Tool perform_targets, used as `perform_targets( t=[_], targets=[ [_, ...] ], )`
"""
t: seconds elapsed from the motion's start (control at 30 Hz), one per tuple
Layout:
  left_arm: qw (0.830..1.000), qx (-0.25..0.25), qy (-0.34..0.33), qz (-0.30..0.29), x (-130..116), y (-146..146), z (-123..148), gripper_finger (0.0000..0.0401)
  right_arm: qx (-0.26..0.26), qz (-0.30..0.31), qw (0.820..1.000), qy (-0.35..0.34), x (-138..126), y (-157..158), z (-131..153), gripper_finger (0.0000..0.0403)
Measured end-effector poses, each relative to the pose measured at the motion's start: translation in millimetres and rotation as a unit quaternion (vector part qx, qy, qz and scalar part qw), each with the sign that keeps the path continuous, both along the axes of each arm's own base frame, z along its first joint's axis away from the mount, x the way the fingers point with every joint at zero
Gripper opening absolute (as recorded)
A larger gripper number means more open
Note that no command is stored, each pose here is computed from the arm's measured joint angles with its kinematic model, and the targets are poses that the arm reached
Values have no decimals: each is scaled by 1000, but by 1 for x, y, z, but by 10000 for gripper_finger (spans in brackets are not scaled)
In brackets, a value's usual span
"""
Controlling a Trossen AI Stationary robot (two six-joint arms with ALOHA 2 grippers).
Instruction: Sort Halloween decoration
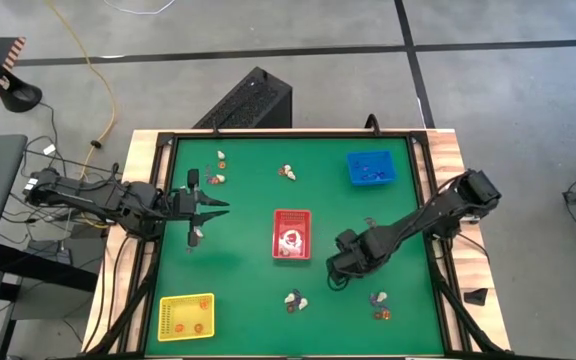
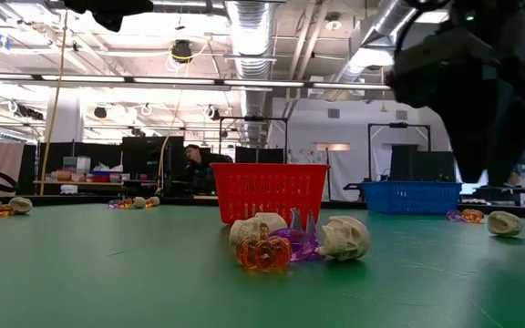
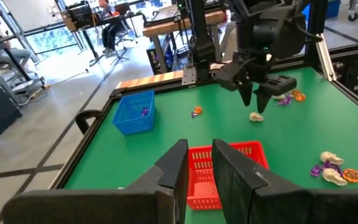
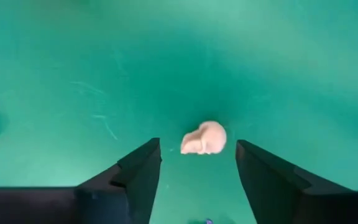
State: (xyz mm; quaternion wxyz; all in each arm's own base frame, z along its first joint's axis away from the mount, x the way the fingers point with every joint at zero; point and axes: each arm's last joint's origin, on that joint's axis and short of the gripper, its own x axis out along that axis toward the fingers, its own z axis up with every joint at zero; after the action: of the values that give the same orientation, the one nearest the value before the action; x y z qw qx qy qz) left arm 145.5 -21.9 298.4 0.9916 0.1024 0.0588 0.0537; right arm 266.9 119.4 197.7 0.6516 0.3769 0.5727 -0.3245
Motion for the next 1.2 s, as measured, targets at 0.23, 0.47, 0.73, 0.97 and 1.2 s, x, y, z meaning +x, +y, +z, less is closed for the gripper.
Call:
perform_targets(
  t=[0.23, 0.47, 0.73, 0.97, 1.2],
  targets=[
    [1000, -3, -1, 0, 0, 0, 0, 61, -11, -35, 999, 8, -12, 8, -14, 247],
    [1000, -3, -1, 1, 0, 0, 0, 61, 3, -44, 999, -23, -14, 9, -32, 244],
    [1000, -2, -1, 1, 0, 0, 0, 61, -7, -50, 998, -27, -17, 6, -39, 244],
    [1000, -2, -1, 1, 0, 0, 0, 61, -5, -47, 998, -32, -16, 6, -39, 207],
    [1000, -2, -1, 1, 0, 0, 0, 61, -4, -47, 998, -35, -16, 7, -39, 121]
  ],
)
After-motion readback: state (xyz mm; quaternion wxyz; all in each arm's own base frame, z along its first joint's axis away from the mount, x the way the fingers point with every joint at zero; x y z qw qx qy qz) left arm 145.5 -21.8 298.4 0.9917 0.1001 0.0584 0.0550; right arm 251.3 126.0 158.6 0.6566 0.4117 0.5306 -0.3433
